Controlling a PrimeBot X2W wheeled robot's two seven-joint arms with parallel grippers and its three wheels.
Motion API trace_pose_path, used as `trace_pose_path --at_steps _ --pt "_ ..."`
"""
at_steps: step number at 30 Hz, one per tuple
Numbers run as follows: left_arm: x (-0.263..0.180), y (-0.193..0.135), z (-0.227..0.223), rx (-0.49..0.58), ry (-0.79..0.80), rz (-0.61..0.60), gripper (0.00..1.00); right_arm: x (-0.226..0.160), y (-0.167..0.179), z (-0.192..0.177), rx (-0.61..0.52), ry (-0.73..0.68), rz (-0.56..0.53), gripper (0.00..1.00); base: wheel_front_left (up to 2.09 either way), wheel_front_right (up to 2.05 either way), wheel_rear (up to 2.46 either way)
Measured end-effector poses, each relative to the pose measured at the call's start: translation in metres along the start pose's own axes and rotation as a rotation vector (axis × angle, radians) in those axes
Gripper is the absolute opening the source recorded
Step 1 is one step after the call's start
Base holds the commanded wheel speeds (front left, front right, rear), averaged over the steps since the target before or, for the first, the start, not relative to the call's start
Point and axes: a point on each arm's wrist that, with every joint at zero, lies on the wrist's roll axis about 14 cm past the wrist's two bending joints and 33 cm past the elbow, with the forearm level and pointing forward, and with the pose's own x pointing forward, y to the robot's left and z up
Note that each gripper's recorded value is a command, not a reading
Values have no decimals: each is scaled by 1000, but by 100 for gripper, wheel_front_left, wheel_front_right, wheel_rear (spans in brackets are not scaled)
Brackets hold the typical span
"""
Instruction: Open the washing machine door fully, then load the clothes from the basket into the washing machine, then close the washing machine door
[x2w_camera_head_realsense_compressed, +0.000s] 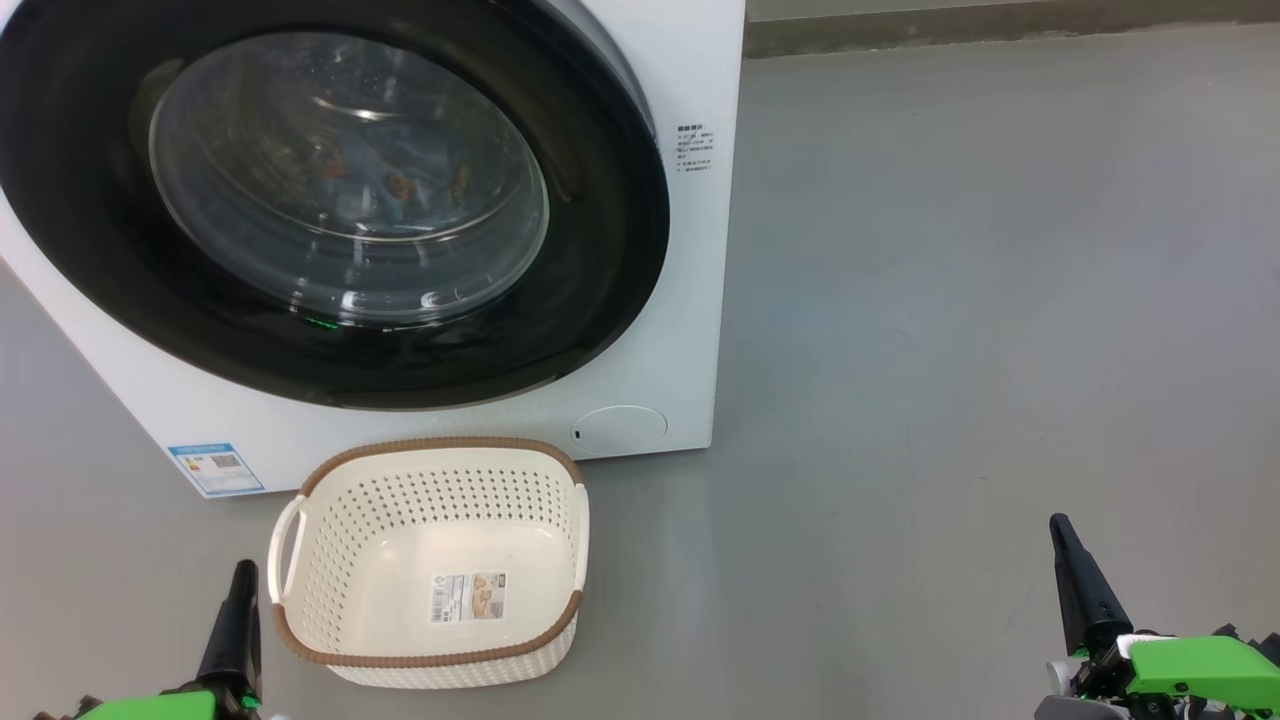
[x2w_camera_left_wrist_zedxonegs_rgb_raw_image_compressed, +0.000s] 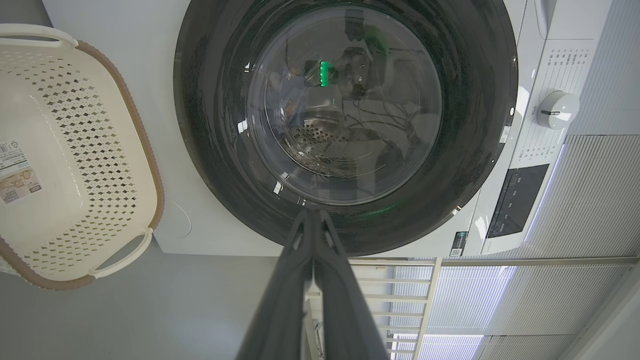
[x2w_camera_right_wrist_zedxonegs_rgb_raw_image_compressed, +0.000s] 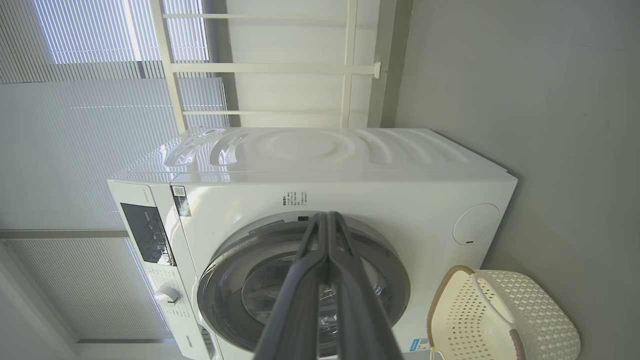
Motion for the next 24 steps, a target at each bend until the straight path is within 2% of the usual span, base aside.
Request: trace_pose_path --at_steps 24 --pt "0 0 0 0 -1 0 0 0 0 0 1 0 0 0 0 0 0"
